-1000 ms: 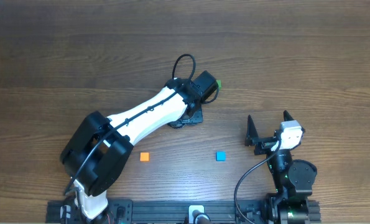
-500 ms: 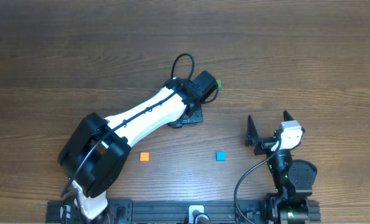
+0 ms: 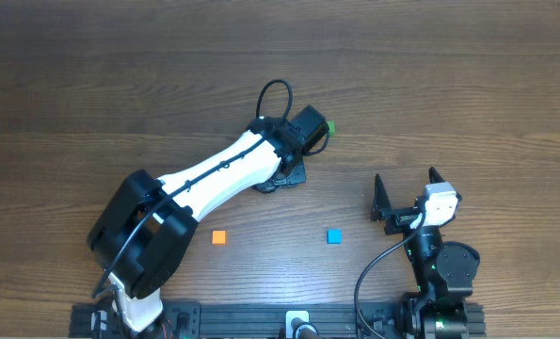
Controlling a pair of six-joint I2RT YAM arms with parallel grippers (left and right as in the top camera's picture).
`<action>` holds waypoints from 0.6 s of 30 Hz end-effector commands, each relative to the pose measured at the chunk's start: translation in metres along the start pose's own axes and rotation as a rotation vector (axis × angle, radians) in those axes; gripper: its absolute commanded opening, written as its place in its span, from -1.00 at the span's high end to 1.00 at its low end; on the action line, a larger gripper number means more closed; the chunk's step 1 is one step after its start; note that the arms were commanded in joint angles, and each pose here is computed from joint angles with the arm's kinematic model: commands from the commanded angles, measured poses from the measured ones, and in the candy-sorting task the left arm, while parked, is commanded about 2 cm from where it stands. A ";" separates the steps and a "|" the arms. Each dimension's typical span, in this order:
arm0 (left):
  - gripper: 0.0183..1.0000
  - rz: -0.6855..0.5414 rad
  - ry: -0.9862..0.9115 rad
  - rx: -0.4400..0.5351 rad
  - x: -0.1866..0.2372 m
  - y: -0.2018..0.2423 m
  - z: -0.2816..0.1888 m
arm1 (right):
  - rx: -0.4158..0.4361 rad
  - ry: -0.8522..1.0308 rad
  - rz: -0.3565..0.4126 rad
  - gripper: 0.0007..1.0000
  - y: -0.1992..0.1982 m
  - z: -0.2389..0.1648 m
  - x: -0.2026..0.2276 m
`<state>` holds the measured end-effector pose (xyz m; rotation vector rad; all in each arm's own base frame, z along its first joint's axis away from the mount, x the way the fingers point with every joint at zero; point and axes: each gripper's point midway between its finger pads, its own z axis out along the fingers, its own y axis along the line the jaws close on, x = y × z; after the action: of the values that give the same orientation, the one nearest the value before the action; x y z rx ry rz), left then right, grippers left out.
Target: Stack Cubes
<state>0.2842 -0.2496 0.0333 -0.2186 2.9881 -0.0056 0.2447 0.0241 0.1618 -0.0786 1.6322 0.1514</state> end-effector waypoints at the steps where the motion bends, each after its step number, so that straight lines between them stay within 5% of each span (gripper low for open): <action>1: 0.91 -0.024 -0.024 0.003 -0.005 0.004 -0.007 | -0.006 0.000 -0.004 -0.98 0.000 0.000 0.002; 18: 0.84 -0.021 -0.001 -0.026 -0.002 0.006 0.006 | -0.005 0.000 -0.004 -0.98 0.000 0.000 0.002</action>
<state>0.2846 -0.2491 0.0333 -0.2209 2.9880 -0.0053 0.2447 0.0241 0.1618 -0.0783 1.6323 0.1517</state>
